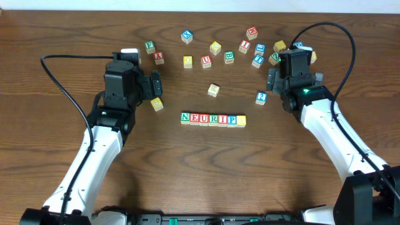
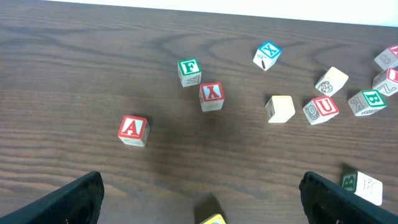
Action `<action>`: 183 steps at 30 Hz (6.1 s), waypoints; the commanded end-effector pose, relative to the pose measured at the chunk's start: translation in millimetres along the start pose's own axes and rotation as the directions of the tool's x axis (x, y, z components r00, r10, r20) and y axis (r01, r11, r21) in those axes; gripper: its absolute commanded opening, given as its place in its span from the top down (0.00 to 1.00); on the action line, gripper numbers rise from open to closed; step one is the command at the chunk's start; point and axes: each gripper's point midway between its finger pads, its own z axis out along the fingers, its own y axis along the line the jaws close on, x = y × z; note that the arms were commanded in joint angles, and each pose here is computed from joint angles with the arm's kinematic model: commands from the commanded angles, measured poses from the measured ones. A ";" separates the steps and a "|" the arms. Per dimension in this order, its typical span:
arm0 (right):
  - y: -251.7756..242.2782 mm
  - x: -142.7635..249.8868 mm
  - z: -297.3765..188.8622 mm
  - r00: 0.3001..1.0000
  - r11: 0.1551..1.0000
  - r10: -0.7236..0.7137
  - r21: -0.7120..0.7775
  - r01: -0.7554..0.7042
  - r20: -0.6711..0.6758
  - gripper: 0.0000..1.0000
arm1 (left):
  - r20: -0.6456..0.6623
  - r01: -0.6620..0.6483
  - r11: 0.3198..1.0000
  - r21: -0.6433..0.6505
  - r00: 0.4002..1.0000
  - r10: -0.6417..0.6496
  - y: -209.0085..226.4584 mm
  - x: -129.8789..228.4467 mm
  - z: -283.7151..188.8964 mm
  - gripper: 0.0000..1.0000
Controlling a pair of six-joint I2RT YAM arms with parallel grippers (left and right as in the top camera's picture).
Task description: Spell out NEURIPS
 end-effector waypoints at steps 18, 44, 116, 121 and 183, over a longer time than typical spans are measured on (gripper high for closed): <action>-3.2 -0.9 0.8 1.000 1.000 -0.006 0.016 0.006 0.004 0.01 | 0.166 -0.042 0.999 -0.009 0.985 0.043 15.4 36.3 -90.4 0.01; -3.2 -0.9 0.8 1.000 1.000 -0.006 0.016 0.006 0.004 0.01 | 0.540 -0.200 0.967 0.155 0.837 0.087 -6.3 90.3 -129.3 0.01; -3.1 -0.8 0.8 1.000 1.000 -0.006 0.015 0.006 0.003 0.01 | 0.492 -0.337 0.923 0.186 0.845 0.210 -15.2 125.5 -121.2 0.01; -3.1 -0.8 0.8 1.000 1.000 -0.006 0.015 0.006 0.003 0.01 | 0.492 -0.337 0.923 0.186 0.845 0.210 -15.2 125.5 -121.2 0.01; -11.5 122.5 -132.2 0.650 0.852 -0.151 -0.236 0.467 0.744 0.01 | 0.492 -0.337 0.923 0.186 0.845 0.210 -15.2 125.5 -121.2 0.01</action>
